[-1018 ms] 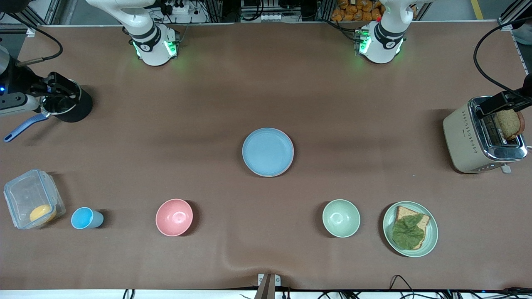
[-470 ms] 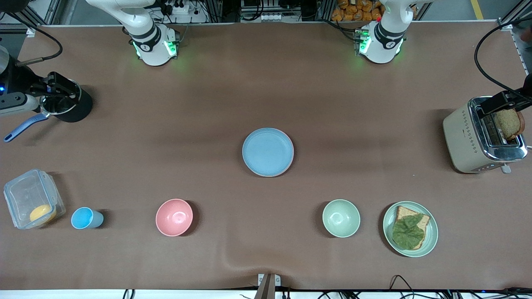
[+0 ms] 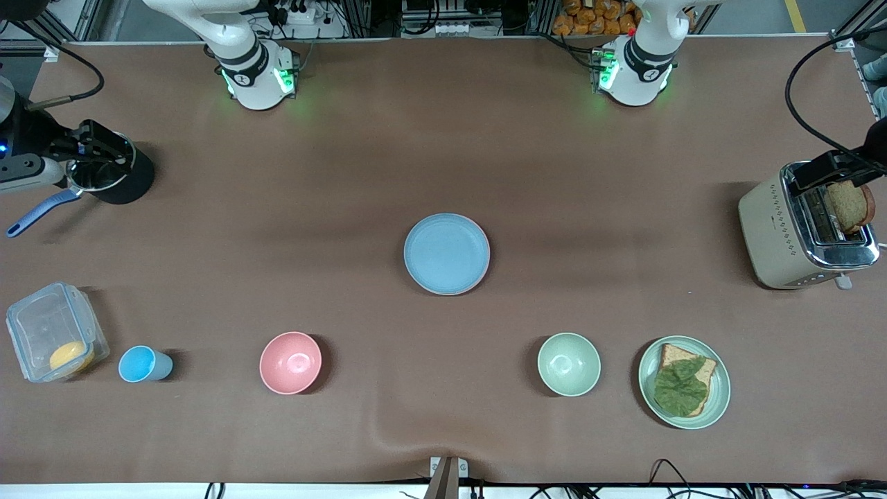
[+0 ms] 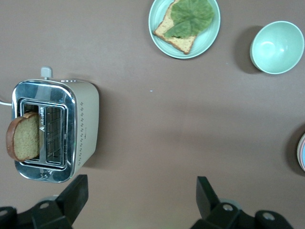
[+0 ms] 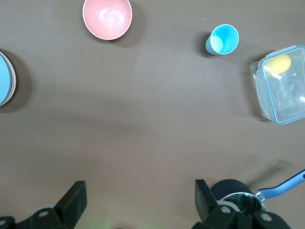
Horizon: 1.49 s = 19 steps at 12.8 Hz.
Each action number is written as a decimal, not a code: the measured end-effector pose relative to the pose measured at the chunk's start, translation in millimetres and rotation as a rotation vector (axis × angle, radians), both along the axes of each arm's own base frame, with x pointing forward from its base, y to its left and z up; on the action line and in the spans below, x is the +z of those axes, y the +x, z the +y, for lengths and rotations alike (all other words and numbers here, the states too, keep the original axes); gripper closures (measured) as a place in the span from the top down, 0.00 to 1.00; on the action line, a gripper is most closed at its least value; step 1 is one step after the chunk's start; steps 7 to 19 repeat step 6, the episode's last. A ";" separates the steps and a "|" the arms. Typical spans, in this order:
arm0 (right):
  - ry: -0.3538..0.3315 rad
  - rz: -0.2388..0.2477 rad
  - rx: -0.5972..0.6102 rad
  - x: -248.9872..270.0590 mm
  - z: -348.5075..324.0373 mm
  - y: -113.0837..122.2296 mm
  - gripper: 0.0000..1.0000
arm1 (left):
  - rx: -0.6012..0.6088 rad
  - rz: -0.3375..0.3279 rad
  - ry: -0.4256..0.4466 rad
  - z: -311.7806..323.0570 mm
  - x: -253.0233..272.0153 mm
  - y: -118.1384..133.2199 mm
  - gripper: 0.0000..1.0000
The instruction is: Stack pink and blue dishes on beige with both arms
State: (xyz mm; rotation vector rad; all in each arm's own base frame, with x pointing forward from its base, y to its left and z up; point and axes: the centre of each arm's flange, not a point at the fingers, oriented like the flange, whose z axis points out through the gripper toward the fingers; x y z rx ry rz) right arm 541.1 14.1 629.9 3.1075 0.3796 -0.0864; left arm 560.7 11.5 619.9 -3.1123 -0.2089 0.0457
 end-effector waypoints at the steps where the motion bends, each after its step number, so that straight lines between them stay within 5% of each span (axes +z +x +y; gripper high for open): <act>1: 0.000 0.000 0.000 0.0 -0.1 0.0 1.00 | -0.019 -0.006 0.000 -10.5 3.2 -1.4 1.00; 19: 0.000 0.001 0.000 -0.1 -0.1 -0.1 1.00 | -0.095 -0.012 0.000 -21.8 17.6 -9.8 1.00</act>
